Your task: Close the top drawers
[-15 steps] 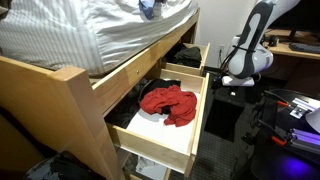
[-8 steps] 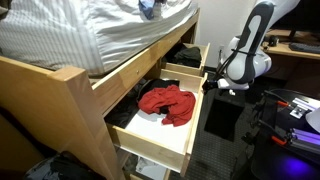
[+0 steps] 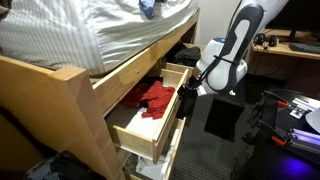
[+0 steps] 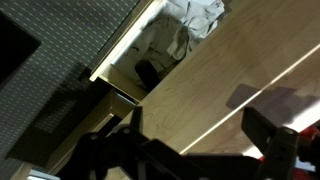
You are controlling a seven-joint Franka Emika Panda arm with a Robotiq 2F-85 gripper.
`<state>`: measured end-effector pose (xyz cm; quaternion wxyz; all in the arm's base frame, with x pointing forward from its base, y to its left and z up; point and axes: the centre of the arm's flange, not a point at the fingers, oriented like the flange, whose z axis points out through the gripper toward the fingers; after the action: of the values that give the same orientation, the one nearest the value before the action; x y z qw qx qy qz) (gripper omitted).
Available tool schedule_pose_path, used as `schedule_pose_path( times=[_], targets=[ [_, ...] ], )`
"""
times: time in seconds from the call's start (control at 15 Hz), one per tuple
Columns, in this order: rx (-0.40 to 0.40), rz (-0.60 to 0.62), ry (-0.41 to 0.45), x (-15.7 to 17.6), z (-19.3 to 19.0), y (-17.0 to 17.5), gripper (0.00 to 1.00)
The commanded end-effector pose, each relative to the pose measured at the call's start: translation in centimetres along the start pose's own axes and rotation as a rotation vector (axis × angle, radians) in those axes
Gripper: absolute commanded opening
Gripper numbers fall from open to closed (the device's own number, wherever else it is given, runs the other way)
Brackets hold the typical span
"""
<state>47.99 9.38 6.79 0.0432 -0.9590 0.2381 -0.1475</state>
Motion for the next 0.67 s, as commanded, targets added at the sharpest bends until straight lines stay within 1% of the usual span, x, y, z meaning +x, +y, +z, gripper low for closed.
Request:
schedule_pose_path(
  times=[0.0,0.27,0.33,0.4,0.6],
  targets=[
    [0.001,-0.001,-0.001,-0.1,0.0,-0.1,1.00],
    [-0.004,0.005,-0.003,-0.1,0.1,0.3,1.00],
    [-0.006,0.019,-0.014,0.2,1.0,0.3,1.00],
    [0.008,0.042,0.013,0.7,1.8,0.2,1.00],
    [0.078,0.075,0.030,2.6,5.1,-0.8,1.00]
  ],
)
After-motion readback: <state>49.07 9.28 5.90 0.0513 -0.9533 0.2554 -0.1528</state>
